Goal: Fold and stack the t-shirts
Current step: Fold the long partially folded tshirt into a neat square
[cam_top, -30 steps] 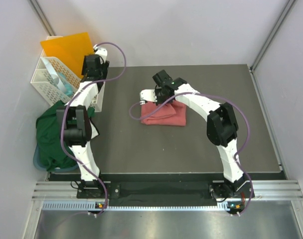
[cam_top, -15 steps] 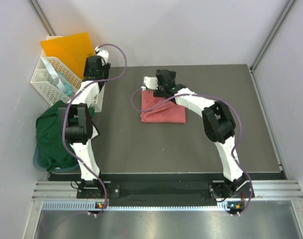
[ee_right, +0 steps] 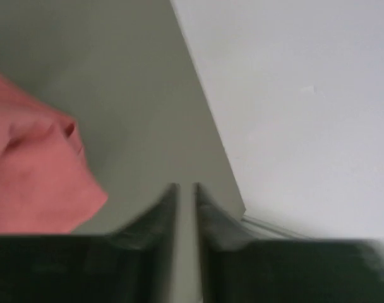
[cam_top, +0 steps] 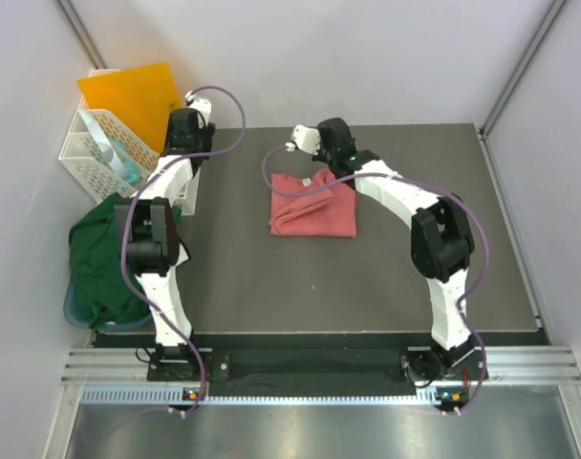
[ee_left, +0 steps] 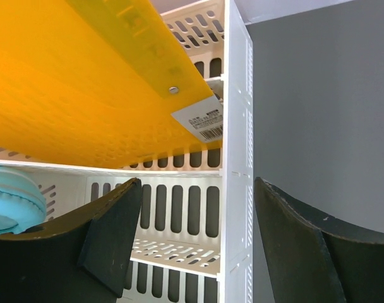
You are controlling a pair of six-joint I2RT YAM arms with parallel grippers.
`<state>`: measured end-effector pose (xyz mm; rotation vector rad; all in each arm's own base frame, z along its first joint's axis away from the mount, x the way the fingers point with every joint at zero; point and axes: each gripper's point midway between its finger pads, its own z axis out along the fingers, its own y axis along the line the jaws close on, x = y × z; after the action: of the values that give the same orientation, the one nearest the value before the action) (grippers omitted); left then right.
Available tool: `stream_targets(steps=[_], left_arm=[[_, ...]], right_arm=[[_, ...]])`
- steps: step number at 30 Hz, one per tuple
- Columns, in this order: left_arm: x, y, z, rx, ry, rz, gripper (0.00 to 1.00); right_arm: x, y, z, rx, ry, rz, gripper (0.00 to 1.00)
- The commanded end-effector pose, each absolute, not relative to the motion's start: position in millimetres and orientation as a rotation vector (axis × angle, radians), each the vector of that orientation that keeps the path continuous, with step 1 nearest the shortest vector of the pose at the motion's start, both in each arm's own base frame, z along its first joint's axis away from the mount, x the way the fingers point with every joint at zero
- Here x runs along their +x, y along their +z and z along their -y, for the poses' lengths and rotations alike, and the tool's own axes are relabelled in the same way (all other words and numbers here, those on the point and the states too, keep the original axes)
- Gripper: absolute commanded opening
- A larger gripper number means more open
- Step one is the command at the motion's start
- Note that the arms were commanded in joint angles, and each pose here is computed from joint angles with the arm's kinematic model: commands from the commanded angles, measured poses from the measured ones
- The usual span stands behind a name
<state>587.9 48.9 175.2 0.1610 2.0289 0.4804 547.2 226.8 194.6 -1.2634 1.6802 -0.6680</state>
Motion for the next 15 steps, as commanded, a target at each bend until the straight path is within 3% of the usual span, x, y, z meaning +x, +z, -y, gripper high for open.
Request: stream_targets(steps=[1,7,15], left_arm=[[592.1,201.9,-38.2,0.209,0.441,-1.974,0.76],[588.6,215.8,-34.9,0.255,0.442,-1.945,0.75],[582.5,246.3,-38.1,0.295,0.504,-1.882,0.75]], right_arm=[[493.5,184.5,-212.7,-1.457,-0.31,-1.882,0.0],[436.5,122.4,-210.1,-1.742,-0.031,-2.022,0.0],[435.3,101.9,-248.4,-1.804,0.157,-1.983,0.0]])
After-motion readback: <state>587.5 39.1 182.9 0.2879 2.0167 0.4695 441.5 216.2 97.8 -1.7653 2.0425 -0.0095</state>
